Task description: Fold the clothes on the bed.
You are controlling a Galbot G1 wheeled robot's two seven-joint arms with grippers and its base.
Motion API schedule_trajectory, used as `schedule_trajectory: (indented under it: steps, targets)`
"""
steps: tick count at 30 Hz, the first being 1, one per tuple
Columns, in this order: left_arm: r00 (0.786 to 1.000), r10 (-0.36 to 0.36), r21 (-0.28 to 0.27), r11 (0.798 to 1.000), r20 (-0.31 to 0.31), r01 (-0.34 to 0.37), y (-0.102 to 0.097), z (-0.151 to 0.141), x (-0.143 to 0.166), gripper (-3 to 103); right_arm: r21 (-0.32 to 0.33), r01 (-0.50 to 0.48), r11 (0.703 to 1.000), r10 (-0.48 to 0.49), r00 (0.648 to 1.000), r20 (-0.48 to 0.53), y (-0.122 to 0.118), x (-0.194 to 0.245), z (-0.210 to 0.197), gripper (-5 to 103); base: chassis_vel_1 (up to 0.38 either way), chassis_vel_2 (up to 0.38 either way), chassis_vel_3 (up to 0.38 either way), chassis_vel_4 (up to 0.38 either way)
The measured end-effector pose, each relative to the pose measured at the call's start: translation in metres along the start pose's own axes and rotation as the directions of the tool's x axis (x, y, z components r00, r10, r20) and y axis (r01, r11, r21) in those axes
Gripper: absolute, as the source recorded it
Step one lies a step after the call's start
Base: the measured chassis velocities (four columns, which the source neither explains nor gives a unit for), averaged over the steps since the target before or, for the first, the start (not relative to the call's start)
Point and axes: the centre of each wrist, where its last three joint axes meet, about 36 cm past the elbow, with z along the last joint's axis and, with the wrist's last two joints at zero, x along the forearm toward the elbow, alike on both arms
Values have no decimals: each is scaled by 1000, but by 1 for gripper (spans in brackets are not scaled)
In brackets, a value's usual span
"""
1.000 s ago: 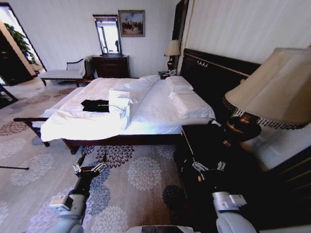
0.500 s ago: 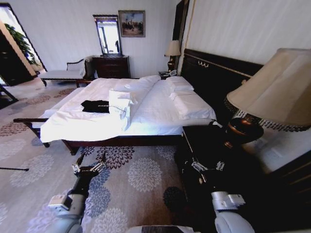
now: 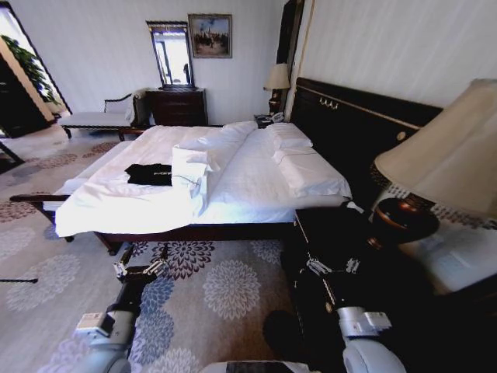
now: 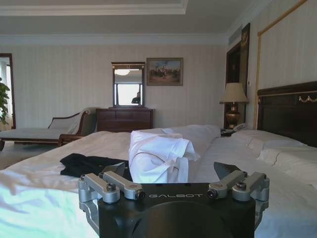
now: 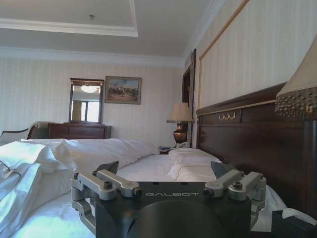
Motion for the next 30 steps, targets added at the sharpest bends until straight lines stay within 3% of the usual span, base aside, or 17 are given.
schedule_trajectory:
  steps: [15, 20, 30]
  targets:
    - [1000, 6, 24, 1000, 7, -6, -6, -2, 3, 100, -12, -27, 1000, 27, 1000, 7, 0, 0, -1, 100, -103, 106, 111, -114]
    - [1000, 6, 17, 1000, 7, -6, -5, 0, 2, 100, -97, -30, 995, 29, 1000, -8, 6, 0, -10, 100, -120, 122, 121, -133]
    - [1000, 3, 9, 1000, 8, -3, -3, 4, 1, 100, -61, -21, 998, 21, 1000, -4, 1, 0, -8, 100, -145, 138, 125, -134]
